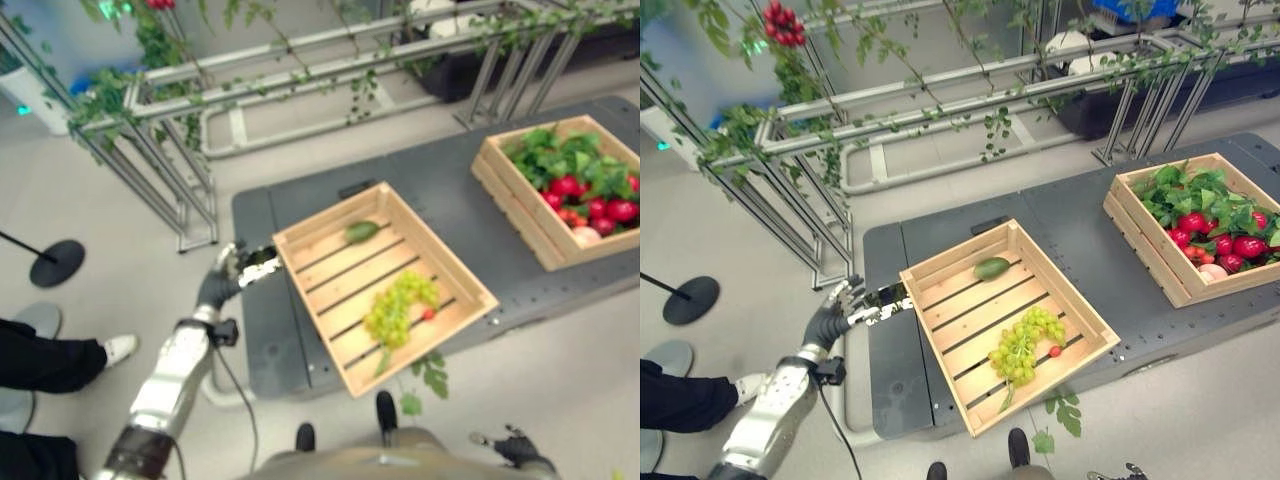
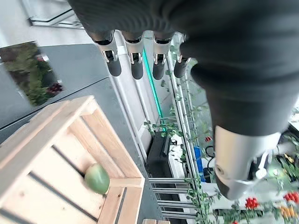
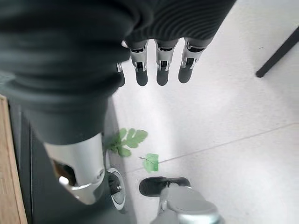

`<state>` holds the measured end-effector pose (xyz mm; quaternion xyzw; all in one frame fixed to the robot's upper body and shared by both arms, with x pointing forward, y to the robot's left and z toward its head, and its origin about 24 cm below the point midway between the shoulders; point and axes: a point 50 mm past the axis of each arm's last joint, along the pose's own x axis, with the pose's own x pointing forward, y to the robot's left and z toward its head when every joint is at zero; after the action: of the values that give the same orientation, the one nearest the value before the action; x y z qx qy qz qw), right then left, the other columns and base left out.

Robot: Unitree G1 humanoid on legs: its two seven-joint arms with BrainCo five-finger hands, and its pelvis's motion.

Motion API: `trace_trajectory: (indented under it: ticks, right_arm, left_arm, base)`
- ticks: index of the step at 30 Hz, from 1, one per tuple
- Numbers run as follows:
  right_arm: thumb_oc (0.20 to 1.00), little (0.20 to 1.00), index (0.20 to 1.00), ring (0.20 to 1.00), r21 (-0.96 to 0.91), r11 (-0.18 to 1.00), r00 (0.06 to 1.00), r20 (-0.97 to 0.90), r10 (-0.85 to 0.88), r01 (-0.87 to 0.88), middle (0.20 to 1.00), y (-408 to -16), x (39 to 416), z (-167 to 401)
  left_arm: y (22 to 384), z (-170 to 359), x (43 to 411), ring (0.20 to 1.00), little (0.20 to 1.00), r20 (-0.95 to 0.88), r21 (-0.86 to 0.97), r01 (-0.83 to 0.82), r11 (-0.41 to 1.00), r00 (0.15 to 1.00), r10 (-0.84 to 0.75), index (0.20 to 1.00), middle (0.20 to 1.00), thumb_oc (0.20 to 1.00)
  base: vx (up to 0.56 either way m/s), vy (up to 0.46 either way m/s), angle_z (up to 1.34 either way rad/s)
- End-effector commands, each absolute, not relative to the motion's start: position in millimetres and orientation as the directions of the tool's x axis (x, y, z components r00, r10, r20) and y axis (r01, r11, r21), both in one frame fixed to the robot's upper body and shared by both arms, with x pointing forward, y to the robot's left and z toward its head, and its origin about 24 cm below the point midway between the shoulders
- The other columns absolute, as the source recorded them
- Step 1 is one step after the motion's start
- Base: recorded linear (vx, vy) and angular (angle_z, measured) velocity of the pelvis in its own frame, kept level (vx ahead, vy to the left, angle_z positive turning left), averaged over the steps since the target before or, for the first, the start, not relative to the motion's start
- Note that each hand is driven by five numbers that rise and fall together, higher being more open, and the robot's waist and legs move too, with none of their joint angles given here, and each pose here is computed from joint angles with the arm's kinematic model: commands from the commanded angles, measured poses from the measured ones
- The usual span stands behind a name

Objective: Pick up the fruits from the basket on one side to the basket on the other side

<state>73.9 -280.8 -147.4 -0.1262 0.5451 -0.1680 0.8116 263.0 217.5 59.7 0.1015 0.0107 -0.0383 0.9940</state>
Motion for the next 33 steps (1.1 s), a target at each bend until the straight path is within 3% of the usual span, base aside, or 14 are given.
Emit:
trace_trajectory:
  ticks: [1,13,19,33]
  right_arm:
    - [1.0,1.0,1.0,1.0,-0.355,0.929,0.361,-0.856,-0.369,0.108,1.0,-271,85,-150]
    - [1.0,1.0,1.0,1.0,-0.348,0.932,0.4,-0.843,-0.359,0.103,1.0,-271,103,-146]
    - [1.0,1.0,1.0,1.0,-0.357,0.928,0.404,-0.837,-0.368,0.106,1.0,-273,105,-145]
    - [1.0,1.0,1.0,1.0,-0.391,0.903,0.409,-0.806,-0.428,0.174,1.0,-288,111,-138]
  left_arm:
    - [206,102,297,1.0,1.0,0.103,0.363,0.121,0.924,0.98,-0.169,1.0,1.0,1.0]
    - [155,152,364,1.0,1.0,0.133,0.657,0.143,0.74,0.945,-0.3,1.0,1.0,1.0]
    - [133,152,375,1.0,1.0,0.091,0.761,0.152,0.63,0.937,-0.336,1.0,1.0,1.0]
    - [109,117,383,1.0,1.0,-0.035,0.755,0.227,0.616,0.951,-0.308,1.0,1.0,1.0]
  base:
    - [-0.04,0.049,-0.03]
    - [-0.05,0.036,-0.06]
    - [-0.02,0.022,-0.08]
    - [0.0,0.02,-0.13]
